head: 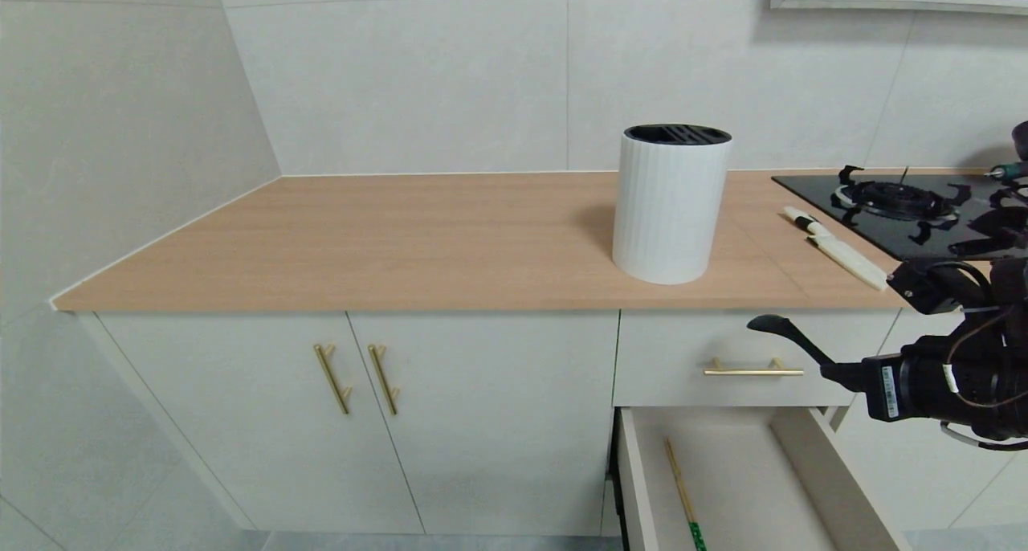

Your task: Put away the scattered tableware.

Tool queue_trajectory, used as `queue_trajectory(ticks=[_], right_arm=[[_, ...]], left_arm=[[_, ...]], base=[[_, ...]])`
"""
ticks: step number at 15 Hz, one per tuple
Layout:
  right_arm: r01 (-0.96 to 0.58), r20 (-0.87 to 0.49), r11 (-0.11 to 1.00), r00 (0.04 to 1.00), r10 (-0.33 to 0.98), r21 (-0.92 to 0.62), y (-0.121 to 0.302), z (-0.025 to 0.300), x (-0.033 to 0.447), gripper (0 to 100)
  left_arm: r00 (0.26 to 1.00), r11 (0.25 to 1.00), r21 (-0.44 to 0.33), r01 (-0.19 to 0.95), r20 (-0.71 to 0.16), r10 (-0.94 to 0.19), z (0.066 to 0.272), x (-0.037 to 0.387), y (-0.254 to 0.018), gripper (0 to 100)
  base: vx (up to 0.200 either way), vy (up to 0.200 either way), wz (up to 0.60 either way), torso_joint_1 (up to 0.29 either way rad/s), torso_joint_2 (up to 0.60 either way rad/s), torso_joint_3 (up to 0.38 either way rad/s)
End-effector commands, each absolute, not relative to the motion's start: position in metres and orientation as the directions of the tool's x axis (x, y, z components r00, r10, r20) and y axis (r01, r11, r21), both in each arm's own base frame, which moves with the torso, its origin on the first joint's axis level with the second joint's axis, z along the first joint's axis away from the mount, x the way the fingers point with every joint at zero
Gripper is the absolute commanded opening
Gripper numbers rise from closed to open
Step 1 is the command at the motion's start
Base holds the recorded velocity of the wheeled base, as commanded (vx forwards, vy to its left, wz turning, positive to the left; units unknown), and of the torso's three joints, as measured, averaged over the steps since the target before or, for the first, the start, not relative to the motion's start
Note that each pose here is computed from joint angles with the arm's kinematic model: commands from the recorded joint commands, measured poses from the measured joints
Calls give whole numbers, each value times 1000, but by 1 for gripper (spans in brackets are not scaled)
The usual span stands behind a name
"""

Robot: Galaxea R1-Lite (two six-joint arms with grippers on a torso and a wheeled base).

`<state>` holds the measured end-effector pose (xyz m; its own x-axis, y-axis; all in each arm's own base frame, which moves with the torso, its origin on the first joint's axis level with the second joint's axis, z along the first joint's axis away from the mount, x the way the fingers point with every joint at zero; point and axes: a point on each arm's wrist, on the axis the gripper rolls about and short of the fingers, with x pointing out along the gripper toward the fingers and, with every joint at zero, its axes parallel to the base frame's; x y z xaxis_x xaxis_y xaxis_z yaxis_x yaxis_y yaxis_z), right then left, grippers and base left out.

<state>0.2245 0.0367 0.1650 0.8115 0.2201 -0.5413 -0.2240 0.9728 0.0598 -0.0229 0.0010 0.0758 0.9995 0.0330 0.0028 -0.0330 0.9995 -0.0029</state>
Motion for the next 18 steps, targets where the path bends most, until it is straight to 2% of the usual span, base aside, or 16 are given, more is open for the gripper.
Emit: queue_trajectory(ticks=[1, 13, 18], right_arm=[[-225, -548, 972, 807, 221, 60, 37, 163, 224, 0], [-240, -580, 970, 783, 223, 49, 37, 153, 226, 0], [-248, -643, 968, 735, 216, 41, 39, 134, 236, 0]], left_arm=[[999, 999, -3, -34, 2, 34, 76, -23, 1, 100], [999, 999, -3, -34, 2, 34, 76, -23, 1, 100], [999, 999, -3, -34, 2, 34, 76, -23, 1, 100]], base=[[0, 0, 0, -203, 486, 286], [0, 0, 0, -164, 467, 303], [0, 0, 0, -27, 114, 78]])
